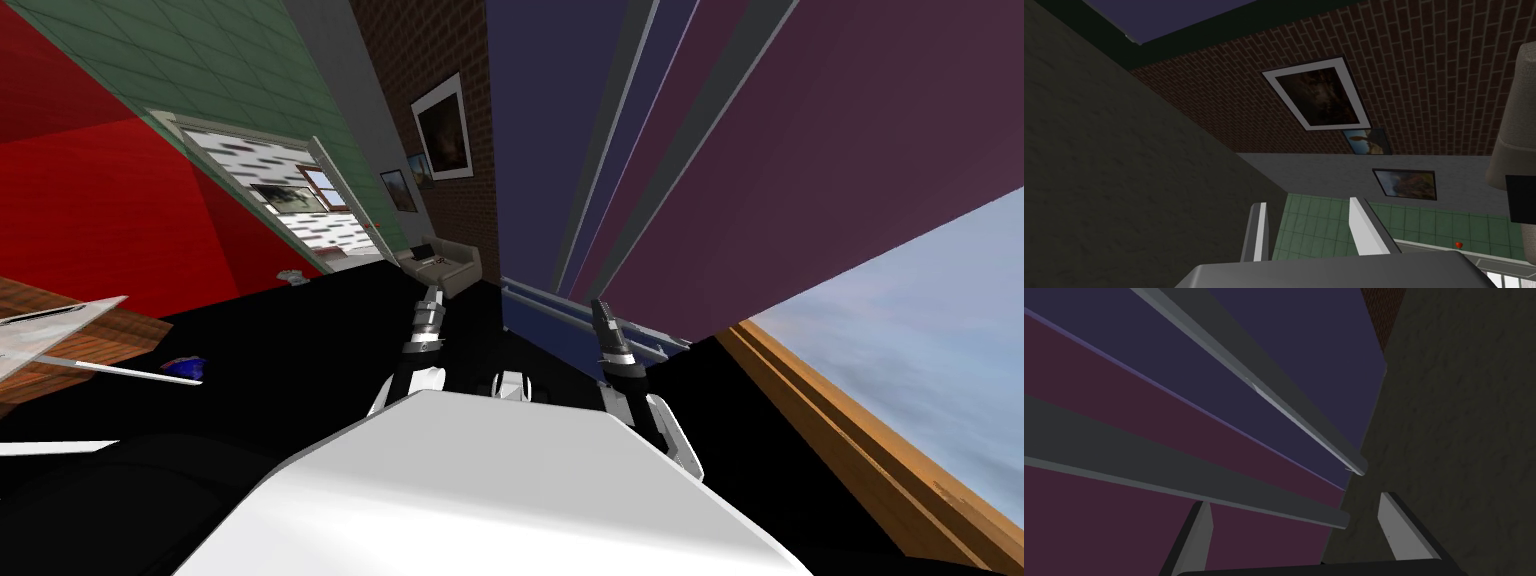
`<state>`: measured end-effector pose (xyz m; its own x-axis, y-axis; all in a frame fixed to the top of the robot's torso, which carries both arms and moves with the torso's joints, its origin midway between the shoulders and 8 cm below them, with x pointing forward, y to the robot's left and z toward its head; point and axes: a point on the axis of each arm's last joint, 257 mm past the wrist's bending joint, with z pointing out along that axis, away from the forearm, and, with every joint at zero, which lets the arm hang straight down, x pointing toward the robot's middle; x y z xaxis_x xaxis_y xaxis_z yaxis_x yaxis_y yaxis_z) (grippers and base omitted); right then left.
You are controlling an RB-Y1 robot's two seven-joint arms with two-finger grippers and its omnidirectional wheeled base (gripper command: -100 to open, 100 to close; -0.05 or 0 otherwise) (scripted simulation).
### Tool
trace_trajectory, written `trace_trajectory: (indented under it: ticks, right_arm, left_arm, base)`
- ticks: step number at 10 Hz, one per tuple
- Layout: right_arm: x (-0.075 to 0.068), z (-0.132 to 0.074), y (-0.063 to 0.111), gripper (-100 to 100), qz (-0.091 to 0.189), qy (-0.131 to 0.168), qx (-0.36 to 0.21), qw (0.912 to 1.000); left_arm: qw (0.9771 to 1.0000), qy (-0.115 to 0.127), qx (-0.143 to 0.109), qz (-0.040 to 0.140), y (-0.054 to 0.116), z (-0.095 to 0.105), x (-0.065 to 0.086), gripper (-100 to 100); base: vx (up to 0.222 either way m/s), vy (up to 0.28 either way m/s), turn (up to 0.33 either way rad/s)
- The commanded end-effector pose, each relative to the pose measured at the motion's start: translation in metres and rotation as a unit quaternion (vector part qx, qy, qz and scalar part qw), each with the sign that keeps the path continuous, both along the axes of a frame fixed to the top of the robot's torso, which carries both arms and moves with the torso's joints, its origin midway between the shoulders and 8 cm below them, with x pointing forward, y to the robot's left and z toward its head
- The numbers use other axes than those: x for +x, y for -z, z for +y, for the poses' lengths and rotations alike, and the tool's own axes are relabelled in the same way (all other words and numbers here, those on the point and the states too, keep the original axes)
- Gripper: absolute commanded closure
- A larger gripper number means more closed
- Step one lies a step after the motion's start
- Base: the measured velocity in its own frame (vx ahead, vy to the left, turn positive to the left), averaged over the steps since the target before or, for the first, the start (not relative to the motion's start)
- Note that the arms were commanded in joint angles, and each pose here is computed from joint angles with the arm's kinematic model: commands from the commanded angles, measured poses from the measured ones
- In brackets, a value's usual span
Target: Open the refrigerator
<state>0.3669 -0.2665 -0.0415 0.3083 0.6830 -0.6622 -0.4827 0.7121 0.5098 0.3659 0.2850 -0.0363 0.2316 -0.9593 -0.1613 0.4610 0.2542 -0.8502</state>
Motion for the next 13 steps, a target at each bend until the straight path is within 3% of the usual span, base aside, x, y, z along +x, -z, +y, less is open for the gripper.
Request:
trace_trajectory:
  ticks: [1, 5, 7, 8, 10, 11, 13]
  right_arm:
    - [0.002, -0.002, 0.011, -100, 0.004, 0.027, -0.054, 0.9982]
    - [0.004, -0.007, 0.028, -100, 0.011, 0.055, -0.119, 0.9913]
    - [0.006, -0.012, 0.046, -100, 0.020, 0.077, -0.179, 0.9805]
    - [0.006, -0.012, 0.046, -100, 0.019, 0.081, -0.185, 0.9793]
    - [0.008, -0.018, 0.066, -100, 0.030, 0.099, -0.246, 0.9638]
    - [0.008, -0.018, 0.066, -100, 0.028, 0.103, -0.253, 0.9616]
    - [0.009, -0.026, 0.087, -100, 0.038, 0.117, -0.315, 0.9412]
  left_arm:
    - [1.0000, 0.000, 0.000, 0.000, 0.000, 0.000, 0.000, 0]
    - [1.0000, 0.000, 0.000, 0.000, 0.000, 0.000, 0.000, 0]
    - [1.0000, 0.000, 0.000, 0.000, 0.000, 0.000, 0.000, 0]
    - [1.0000, 0.000, 0.000, 0.000, 0.000, 0.000, 0.000, 0]
    - [1.0000, 0.000, 0.000, 0.000, 0.000, 0.000, 0.000, 0]
    - [1.0000, 0.000, 0.000, 0.000, 0.000, 0.000, 0.000, 0]
    - [1.0000, 0.000, 0.000, 0.000, 0.000, 0.000, 0.000, 0]
  base:
    - [0.072, 0.034, 0.008]
    - [0.084, 0.030, 0.008]
    - [0.099, 0.030, 0.012]
    - [0.080, 0.036, 0.003]
    - [0.097, 0.037, 0.011]
    - [0.090, 0.034, 0.003]
    - [0.098, 0.033, 0.012]
